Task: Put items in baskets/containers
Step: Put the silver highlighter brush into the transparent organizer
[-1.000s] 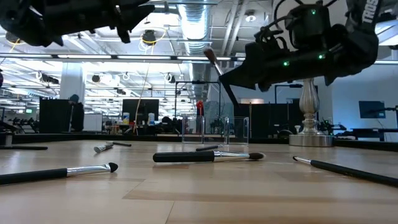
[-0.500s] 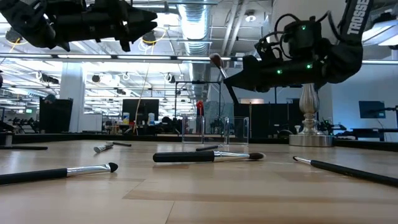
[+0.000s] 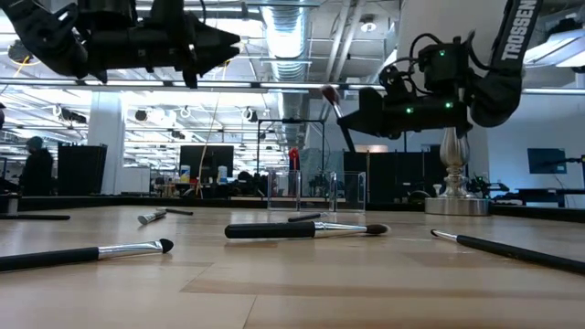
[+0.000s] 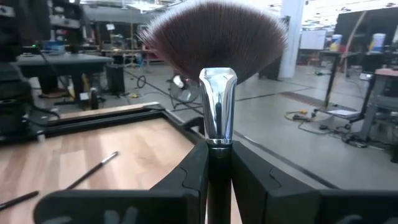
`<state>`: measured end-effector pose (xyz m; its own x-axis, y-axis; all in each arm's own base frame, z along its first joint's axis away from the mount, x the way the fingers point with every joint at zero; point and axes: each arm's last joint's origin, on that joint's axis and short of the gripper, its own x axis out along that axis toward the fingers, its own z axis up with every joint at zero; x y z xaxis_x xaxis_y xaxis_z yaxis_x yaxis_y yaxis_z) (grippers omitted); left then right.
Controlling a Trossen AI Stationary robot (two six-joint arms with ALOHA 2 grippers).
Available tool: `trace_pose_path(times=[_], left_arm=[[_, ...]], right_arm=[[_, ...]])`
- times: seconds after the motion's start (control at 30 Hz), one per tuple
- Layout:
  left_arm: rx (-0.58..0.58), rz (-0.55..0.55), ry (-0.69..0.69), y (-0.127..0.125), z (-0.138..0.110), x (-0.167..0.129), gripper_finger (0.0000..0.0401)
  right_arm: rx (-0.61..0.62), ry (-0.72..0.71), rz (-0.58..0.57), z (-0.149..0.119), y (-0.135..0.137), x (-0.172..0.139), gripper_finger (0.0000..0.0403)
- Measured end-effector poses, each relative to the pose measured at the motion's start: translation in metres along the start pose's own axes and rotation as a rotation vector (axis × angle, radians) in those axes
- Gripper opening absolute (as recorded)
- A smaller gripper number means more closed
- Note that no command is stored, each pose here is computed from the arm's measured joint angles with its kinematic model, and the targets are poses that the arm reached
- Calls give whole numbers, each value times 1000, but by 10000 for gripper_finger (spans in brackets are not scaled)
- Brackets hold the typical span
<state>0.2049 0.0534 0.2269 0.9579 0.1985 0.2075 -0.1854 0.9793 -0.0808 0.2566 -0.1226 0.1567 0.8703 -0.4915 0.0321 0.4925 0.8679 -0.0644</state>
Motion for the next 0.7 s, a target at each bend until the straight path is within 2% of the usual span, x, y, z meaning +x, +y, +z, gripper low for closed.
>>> trace_pose_path(times=[0.2, 0.47, 0.7], left_arm=[[-15, -4, 4, -1, -3, 2, 149], [-19, 57, -21, 1, -1, 2, 149], [-16, 66, -32, 1, 0, 2, 149]], right_arm=[[45, 19, -37, -2, -11, 1, 47], [46, 32, -13, -4, -11, 1, 47], [36, 92, -11, -10, -11, 0, 47]])
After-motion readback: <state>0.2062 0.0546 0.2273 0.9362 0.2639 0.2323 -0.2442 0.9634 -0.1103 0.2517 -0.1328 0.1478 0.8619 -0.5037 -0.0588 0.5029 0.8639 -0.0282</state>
